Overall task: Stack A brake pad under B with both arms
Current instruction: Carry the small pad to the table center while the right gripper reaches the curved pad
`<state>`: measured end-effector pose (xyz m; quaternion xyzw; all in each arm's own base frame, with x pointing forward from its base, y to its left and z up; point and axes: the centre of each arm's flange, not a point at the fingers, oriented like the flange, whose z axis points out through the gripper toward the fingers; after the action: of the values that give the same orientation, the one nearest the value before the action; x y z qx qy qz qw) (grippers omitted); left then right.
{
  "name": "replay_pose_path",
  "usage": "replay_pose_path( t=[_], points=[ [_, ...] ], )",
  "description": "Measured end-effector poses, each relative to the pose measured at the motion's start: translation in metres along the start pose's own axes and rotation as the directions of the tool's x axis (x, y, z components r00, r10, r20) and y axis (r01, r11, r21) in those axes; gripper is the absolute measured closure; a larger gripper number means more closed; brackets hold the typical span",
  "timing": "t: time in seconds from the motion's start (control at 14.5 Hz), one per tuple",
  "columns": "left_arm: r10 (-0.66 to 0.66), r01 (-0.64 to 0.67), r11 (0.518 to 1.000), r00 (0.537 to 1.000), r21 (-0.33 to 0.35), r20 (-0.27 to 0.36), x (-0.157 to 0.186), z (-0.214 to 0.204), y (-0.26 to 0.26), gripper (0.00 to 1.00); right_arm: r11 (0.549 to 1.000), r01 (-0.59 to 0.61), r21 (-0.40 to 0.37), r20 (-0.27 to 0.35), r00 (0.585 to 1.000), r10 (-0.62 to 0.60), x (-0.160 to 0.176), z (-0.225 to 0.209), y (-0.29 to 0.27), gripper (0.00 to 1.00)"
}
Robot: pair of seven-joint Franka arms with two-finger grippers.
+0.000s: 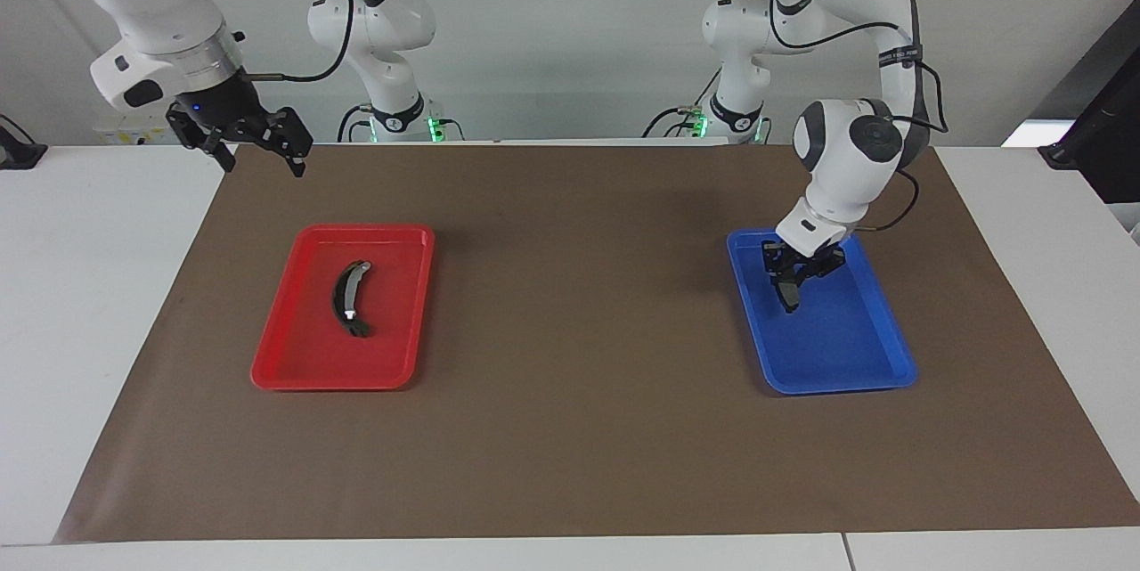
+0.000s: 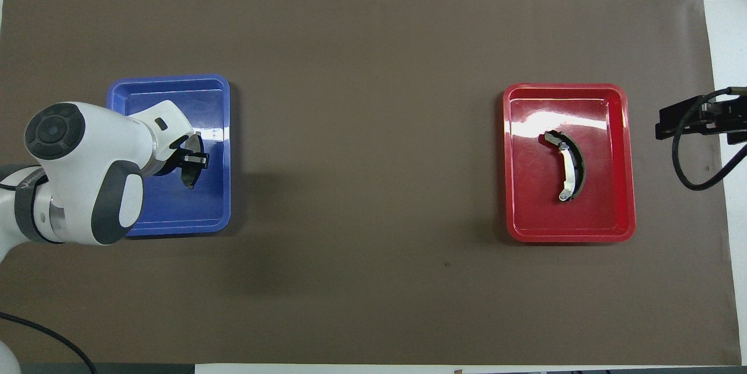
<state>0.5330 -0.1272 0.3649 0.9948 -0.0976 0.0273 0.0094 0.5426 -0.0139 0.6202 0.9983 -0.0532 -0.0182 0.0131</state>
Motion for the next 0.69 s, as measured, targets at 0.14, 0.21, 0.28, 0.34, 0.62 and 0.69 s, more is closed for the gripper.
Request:
replay_pose_path(
  t=[0.14,0.21,0.28,0.34,0.62,0.69],
  points=[
    [-0.038,0.038,0.999,0.999,-0.007,0.0,0.001,0.004,0.074,0.61,1.0,0.0,0.005,-0.04,0.999,0.0,0.002,0.021,-0.001,0.0],
    [-0.053,0.053,0.999,0.999,-0.008,0.008,-0.001,0.013,0.111,0.61,1.0,0.001,0.009,-0.062,0.998,-0.001,0.001,0.04,-0.001,0.0],
    [-0.066,0.066,0.998,0.998,-0.008,0.016,-0.002,0.025,0.145,0.61,1.0,0.003,0.011,-0.076,0.997,-0.002,-0.003,0.064,-0.001,0.0],
    [-0.079,0.08,0.997,0.997,-0.007,0.02,-0.001,0.038,0.177,0.61,1.0,0.005,0.013,-0.076,0.997,-0.004,-0.008,0.092,-0.001,0.0],
    [-0.087,0.087,0.996,0.996,-0.014,0.01,0.018,0.073,0.256,0.61,0.997,0.047,0.067,-0.086,0.995,-0.042,-0.011,0.18,-0.006,0.0],
    [-0.085,0.085,0.996,0.996,-0.022,-0.002,0.024,0.071,0.265,0.61,0.995,0.069,0.077,-0.123,0.991,-0.059,-0.01,0.204,-0.007,0.0]
  ],
)
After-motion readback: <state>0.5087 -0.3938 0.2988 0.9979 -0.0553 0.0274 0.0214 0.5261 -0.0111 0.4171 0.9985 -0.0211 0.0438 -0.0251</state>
